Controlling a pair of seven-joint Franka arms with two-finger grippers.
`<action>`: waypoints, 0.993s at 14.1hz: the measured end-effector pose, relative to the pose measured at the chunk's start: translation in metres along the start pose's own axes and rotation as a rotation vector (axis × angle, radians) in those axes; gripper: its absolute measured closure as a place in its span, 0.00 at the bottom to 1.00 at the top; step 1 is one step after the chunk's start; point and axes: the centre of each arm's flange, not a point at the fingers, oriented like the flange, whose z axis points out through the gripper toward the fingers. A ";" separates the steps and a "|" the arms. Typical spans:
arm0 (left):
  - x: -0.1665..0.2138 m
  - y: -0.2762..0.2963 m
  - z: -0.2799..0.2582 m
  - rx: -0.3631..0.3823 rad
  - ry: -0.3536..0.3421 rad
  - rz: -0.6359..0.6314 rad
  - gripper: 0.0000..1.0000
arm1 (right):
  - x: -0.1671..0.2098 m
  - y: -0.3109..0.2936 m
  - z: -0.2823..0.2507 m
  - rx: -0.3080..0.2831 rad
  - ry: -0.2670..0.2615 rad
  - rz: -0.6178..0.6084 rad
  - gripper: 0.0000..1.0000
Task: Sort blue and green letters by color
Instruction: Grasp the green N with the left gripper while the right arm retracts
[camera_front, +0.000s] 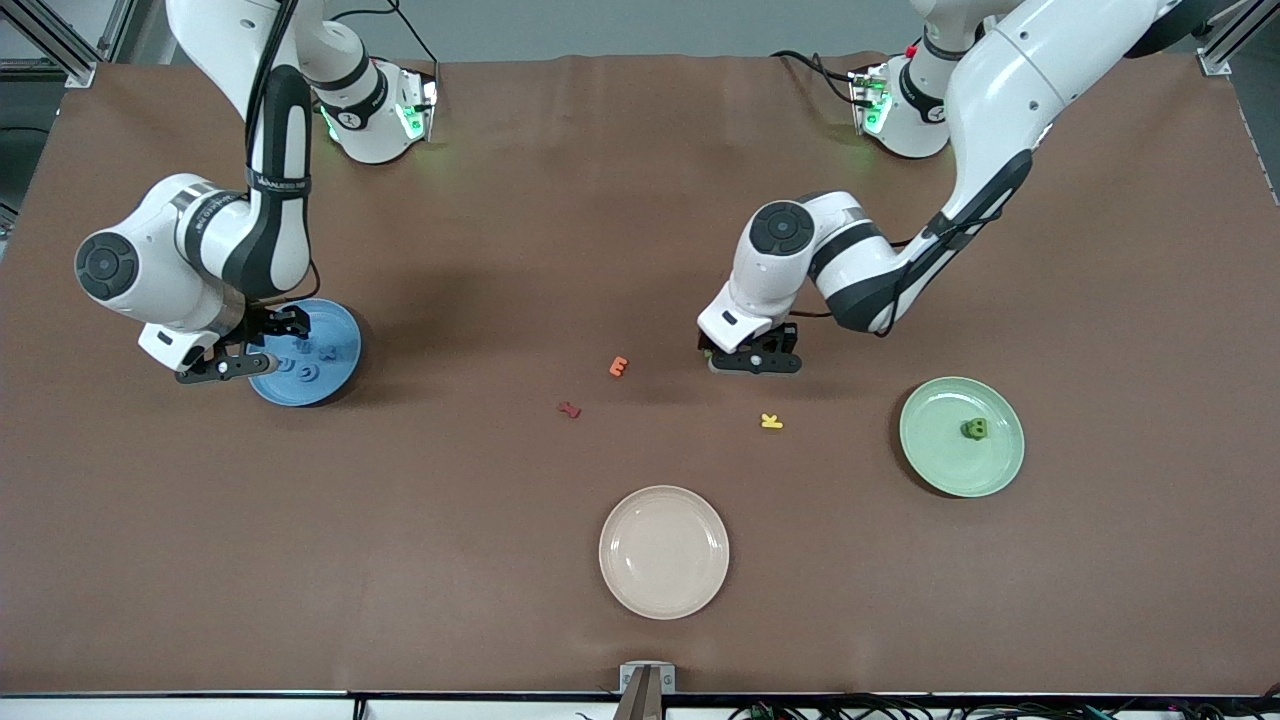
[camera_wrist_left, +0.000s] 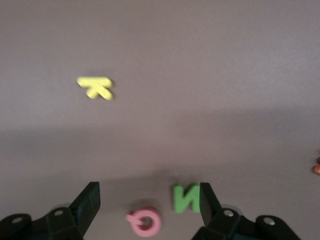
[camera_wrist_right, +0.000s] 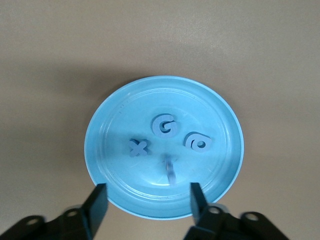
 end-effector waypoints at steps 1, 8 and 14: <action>-0.004 0.007 0.004 -0.003 -0.007 -0.023 0.15 | 0.000 0.000 0.000 0.000 0.000 0.000 0.09; -0.024 0.036 0.042 0.070 0.000 -0.075 0.33 | 0.014 -0.003 -0.020 -0.013 0.048 -0.014 0.00; -0.024 0.036 0.052 0.057 -0.017 -0.078 0.43 | 0.043 0.026 -0.091 0.030 0.099 0.010 0.00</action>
